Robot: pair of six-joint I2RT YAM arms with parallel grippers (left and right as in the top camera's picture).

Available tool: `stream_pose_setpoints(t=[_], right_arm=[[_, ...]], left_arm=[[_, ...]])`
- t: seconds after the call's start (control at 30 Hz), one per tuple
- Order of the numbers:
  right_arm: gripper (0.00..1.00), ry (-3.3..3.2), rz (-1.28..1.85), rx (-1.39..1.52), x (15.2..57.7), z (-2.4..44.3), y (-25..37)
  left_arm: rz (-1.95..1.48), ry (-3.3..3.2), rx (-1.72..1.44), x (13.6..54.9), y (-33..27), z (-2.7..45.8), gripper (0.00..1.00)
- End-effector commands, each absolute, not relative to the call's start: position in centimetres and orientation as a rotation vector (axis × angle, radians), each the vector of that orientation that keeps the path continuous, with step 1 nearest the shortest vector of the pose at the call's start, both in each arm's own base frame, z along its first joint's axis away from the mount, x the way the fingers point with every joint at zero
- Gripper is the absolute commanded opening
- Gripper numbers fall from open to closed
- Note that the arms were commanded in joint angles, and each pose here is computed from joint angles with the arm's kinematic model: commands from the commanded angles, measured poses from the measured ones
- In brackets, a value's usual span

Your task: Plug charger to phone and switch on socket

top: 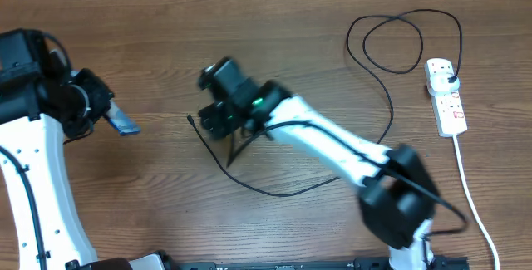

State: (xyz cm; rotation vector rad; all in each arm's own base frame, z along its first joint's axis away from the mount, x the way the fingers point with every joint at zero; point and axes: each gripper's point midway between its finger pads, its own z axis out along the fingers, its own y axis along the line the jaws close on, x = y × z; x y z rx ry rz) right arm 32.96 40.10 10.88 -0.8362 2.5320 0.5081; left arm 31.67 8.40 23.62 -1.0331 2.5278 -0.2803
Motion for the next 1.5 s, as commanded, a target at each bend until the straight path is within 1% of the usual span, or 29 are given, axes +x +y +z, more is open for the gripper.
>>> stream_pose_setpoints(t=[0.0,0.13,0.23,0.3,0.4,0.43,0.5,0.53,0.63,0.77,0.87,1.0,1.07,1.13,1.23,1.27,1.3,1.37,1.4,1.47], right_arm=[[0.68,2.478,0.394,-0.9,33.4,8.2,41.7],[0.65,2.401,0.342,-0.953,34.2,5.2,43.8],[0.59,2.384,0.31,-0.959,34.7,2.8,44.5],[0.5,2.405,0.288,-0.967,34.7,0.8,44.3],[0.33,2.46,0.227,-0.988,34.1,-1.3,43.2],[0.27,2.478,0.184,-0.989,34.1,-1.6,42.4],[0.13,2.523,0.004,-0.969,34.4,-1.2,39.6],[0.09,2.541,-0.059,-0.952,34.5,-0.7,38.6],[0.04,2.641,-0.319,-0.862,34.3,1.2,33.9],[0.04,2.843,-0.579,-0.783,32.4,2.0,27.0],[0.04,3.018,-0.625,-0.756,30.6,0.9,23.3],[0.04,3.158,-0.578,-0.66,30.1,-0.4,20.7],[0.07,3.183,-0.568,-0.613,30.5,-0.1,19.8],[0.11,3.196,-0.489,-0.589,30.8,0.8,19.7],[0.16,3.161,-0.323,-0.591,31.7,3.3,20.4],[0.19,3.131,-0.246,-0.593,32.2,4.6,20.8],[0.29,3.112,-0.165,-0.614,32.3,5.5,21.5],[0.73,3.08,0.055,-0.683,32.1,7.1,23.5],[0.75,3.073,0.115,-0.7,32.0,7.3,24.1],[0.74,3.059,0.188,-0.7,32.1,7.5,25.0]], left_arm=[[-0.295,2.517,-1.0,31.4,8.9,24.3,0.05],[-0.291,2.535,-0.972,31.3,8.7,24.3,0.04],[-0.294,2.544,-0.971,31.2,8.5,24.2,0.04],[-0.294,2.547,-0.973,31.1,8.5,24.1,0.04],[-0.294,2.548,-0.974,31.0,8.5,24.1,0.05],[-0.294,2.548,-0.974,31.1,8.5,24.1,0.04],[-0.294,2.547,-0.973,31.1,8.5,24.1,0.04],[-0.293,2.547,-0.973,31.1,8.5,24.1,0.04],[-0.291,2.551,-0.963,31.1,8.5,24.1,0.04],[-0.291,2.548,-0.962,31.1,8.5,24.2,0.04],[-0.292,2.548,-0.962,31.1,8.5,24.2,0.04],[-0.295,2.548,-0.961,31.1,8.4,24.2,0.04],[-0.316,2.55,-0.944,31.3,8.2,24.3,0.04],[-0.33,2.548,-0.935,31.4,8.0,24.3,0.04],[-0.331,2.547,-0.923,31.5,8.0,24.4,0.04],[-0.331,2.547,-0.923,31.5,8.0,24.4,0.04],[-0.331,2.547,-0.923,31.5,8.0,24.4,0.04],[-0.333,2.547,-0.923,31.5,8.0,24.4,0.04],[-0.336,2.546,-0.922,31.5,8.0,24.4,0.04],[-0.35,2.546,-0.919,31.5,7.8,24.4,0.04]])
